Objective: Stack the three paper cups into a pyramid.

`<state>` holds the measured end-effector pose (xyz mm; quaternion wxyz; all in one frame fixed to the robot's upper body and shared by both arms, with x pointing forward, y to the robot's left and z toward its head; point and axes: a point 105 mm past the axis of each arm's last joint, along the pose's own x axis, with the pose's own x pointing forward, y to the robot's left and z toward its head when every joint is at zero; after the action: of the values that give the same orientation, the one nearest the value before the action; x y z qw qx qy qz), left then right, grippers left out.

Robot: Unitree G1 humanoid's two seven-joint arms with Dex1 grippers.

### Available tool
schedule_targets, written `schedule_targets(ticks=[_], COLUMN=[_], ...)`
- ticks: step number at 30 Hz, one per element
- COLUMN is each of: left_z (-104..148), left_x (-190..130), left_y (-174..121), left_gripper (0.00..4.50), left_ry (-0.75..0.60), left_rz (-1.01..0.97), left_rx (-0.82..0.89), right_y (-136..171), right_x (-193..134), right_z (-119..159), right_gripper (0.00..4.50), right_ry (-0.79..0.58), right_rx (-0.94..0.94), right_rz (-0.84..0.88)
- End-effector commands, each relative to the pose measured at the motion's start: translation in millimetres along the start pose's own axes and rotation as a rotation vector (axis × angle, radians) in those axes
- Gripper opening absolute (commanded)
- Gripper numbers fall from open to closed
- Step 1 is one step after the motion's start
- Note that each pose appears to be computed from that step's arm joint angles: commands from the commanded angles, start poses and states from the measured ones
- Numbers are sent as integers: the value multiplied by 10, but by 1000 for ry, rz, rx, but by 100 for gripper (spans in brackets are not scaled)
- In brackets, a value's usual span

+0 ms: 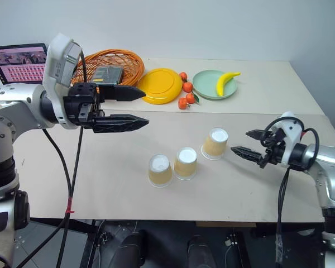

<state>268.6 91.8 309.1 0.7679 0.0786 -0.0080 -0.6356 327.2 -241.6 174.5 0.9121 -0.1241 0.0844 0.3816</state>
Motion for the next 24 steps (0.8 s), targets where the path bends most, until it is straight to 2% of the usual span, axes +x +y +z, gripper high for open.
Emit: schedule_targets(ticks=[1, 17, 20, 23, 24], left_z=[12, -267, -292, -299, -299], left_x=[-72, -188, -189, -192, -193], left_y=[-68, -121, -129, -129, -127], left_gripper=[440, 440, 450, 450, 450], left_ry=[10, 117, 128, 131, 131], left_rz=[13, 56, 59, 61, 62], left_rx=[37, 30, 34, 37, 37], right_y=[-8, 28, 25, 21, 17], right_x=[68, 498, 566, 597, 604], right_z=[129, 227, 231, 227, 232], right_gripper=[450, 450, 385, 280, 262], right_ry=[-41, -77, -75, -72, -73], right_rx=[-56, -68, -72, -78, -81], right_rz=[7, 100, 113, 120, 119])
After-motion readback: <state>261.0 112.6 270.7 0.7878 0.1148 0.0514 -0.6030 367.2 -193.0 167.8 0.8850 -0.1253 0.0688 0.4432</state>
